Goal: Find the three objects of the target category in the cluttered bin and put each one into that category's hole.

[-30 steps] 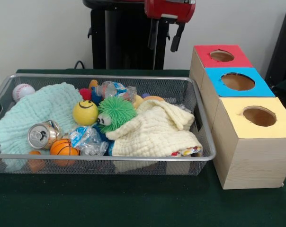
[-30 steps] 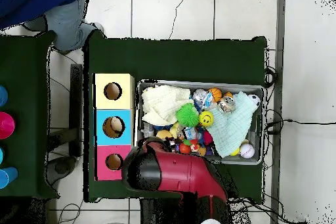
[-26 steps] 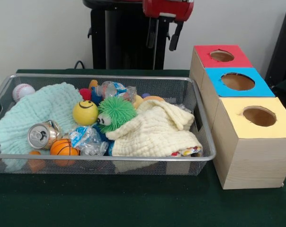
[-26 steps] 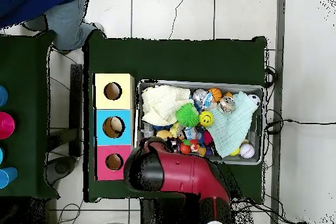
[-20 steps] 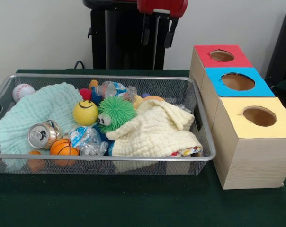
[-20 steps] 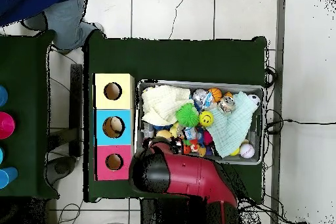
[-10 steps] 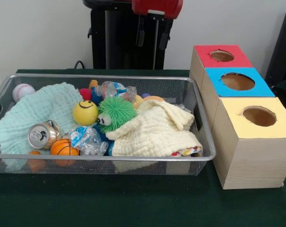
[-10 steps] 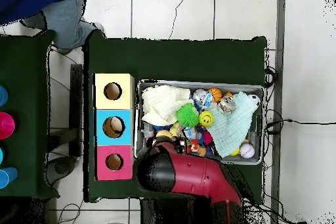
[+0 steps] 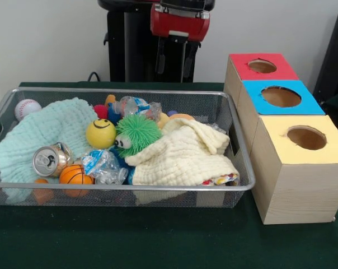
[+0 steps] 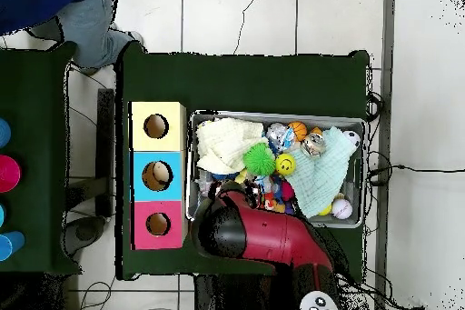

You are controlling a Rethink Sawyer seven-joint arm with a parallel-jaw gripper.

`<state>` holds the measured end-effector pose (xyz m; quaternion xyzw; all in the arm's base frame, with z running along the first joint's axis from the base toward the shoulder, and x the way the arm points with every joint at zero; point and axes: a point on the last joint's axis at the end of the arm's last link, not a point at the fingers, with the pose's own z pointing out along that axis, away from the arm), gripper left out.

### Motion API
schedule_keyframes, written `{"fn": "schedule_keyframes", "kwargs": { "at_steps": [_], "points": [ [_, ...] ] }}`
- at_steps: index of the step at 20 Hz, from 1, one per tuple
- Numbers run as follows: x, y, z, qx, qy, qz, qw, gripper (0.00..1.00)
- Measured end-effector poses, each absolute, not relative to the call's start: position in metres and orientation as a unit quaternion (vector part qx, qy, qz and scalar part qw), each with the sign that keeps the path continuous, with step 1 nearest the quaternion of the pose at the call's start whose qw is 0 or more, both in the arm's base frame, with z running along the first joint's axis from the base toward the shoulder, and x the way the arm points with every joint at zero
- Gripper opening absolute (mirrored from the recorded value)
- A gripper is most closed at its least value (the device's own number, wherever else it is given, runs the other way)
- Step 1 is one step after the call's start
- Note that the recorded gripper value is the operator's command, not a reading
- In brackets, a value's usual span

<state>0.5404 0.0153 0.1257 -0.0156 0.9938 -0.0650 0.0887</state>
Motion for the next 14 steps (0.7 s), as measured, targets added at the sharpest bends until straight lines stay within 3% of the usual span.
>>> {"fn": "schedule_keyframes", "kwargs": {
  "at_steps": [14],
  "points": [
    [0.536, 0.006, 0.082, -0.037, 0.994, -0.075, 0.071, 1.0]
  ]
}}
